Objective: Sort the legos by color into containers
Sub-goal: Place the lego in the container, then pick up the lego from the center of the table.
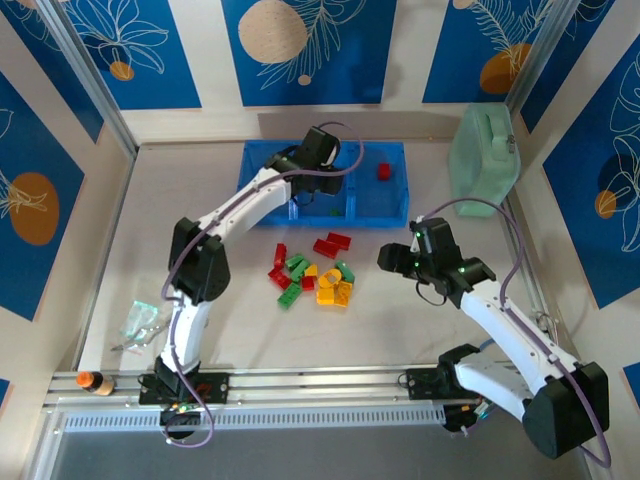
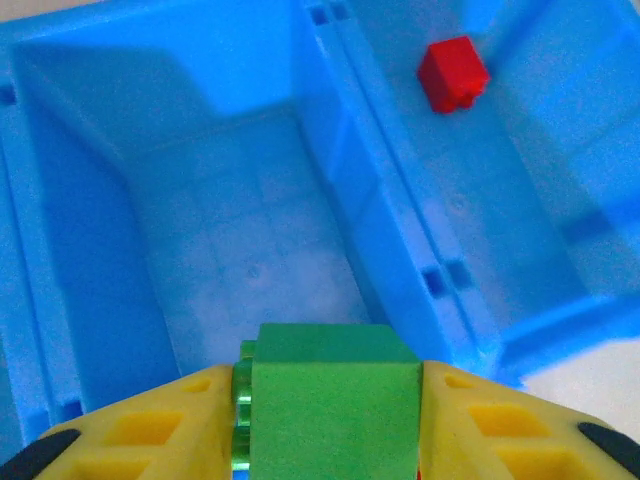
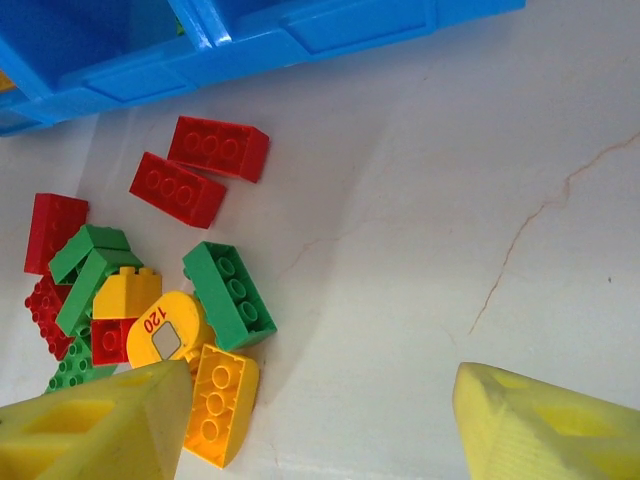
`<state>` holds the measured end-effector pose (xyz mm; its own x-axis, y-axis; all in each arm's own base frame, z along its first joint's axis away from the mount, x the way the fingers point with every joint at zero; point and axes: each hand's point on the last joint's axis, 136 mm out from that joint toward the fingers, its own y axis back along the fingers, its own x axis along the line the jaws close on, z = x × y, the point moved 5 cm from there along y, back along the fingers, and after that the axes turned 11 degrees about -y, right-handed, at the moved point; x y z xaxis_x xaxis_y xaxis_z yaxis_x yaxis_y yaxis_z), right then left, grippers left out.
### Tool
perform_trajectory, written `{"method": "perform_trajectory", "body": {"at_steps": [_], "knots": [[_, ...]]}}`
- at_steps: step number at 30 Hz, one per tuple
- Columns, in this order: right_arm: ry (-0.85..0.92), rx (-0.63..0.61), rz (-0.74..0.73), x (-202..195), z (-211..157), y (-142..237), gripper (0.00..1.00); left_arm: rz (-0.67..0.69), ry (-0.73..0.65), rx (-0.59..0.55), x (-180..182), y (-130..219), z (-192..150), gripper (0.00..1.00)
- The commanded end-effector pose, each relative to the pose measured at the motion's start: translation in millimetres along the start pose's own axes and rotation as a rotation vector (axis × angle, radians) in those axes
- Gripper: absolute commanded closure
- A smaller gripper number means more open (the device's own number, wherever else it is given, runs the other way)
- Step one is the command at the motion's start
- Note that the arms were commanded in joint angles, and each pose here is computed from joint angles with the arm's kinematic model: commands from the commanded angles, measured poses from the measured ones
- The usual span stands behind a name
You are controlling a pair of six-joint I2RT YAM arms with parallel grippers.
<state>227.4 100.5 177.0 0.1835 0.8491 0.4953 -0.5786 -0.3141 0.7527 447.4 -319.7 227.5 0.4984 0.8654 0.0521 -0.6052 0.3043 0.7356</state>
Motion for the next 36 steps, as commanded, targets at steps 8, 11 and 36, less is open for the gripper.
{"method": "perform_trajectory", "body": {"at_steps": [8, 11, 36], "knots": [[0.015, 0.053, 0.028, 0, -20, 1, 0.23, 0.051, -0.037, -0.014, 19, 9, 21, 0.26], [0.038, 0.070, 0.022, 3, -22, -2, 0.22, 0.036, -0.033, -0.054, 18, 32, 30, 0.24], [0.442, 0.418, -0.196, 67, -45, -103, 0.42, -0.006, 0.116, -0.025, 18, 144, -192, 0.26]]}}
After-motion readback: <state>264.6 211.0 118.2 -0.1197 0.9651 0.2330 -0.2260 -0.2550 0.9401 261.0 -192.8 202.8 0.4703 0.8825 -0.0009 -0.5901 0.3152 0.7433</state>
